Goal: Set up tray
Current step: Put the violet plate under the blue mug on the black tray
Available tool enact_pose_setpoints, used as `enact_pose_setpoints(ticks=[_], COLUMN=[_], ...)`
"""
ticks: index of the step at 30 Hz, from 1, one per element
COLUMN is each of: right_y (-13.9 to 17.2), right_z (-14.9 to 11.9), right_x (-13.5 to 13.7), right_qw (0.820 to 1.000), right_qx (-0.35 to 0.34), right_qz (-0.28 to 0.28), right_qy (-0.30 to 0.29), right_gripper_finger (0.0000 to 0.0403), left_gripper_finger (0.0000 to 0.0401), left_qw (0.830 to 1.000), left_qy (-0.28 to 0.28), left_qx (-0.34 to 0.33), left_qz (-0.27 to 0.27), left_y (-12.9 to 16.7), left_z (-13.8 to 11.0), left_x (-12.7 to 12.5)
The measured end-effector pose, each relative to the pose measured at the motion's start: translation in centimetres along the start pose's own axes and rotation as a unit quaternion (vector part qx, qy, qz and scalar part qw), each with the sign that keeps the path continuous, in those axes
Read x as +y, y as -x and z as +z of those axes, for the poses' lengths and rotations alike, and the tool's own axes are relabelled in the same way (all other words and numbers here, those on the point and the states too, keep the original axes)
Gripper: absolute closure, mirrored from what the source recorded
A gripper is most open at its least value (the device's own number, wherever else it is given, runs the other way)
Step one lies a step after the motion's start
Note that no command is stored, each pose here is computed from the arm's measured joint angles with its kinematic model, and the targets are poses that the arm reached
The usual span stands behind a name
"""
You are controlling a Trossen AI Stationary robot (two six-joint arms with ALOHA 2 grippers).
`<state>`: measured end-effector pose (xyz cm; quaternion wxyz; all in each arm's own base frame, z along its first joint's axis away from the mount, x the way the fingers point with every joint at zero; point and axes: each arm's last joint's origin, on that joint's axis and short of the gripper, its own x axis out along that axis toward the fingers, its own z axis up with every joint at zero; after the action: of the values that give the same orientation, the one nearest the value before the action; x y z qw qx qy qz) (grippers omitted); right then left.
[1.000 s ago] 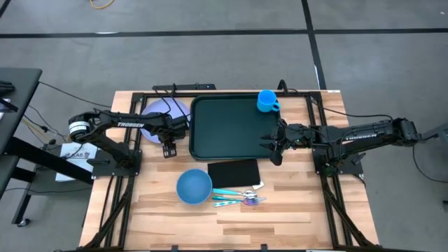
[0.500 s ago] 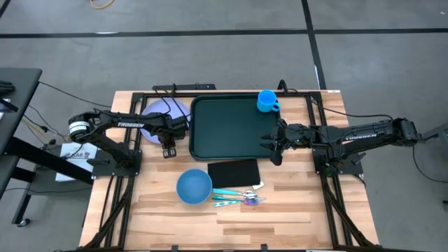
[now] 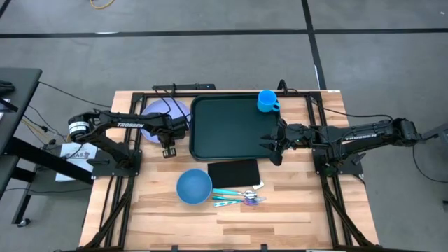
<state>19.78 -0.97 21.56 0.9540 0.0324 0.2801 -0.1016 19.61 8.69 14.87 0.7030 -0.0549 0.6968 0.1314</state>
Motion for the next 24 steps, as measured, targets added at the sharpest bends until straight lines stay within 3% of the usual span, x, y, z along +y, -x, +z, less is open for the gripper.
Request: enact_pose_setpoints(ticks=[8,24], right_y=[0.0,0.0], right_z=[0.0,0.0], right_x=[0.0,0.0], right_qw=[1.000,1.000], right_qx=[0.000,0.000], right_qz=[0.000,0.000], right_qy=[0.000,0.000], right_gripper_finger=[0.0269,0.0270], left_gripper_finger=[0.0385,0.0391], left_qw=[1.000,0.996], left_qy=[0.000,0.019], left_qx=[0.005,0.060], left_qz=[-0.001,0.056], left_y=[0.5,4.2], left_z=[0.2,0.5], left_x=[0.1,0.2])
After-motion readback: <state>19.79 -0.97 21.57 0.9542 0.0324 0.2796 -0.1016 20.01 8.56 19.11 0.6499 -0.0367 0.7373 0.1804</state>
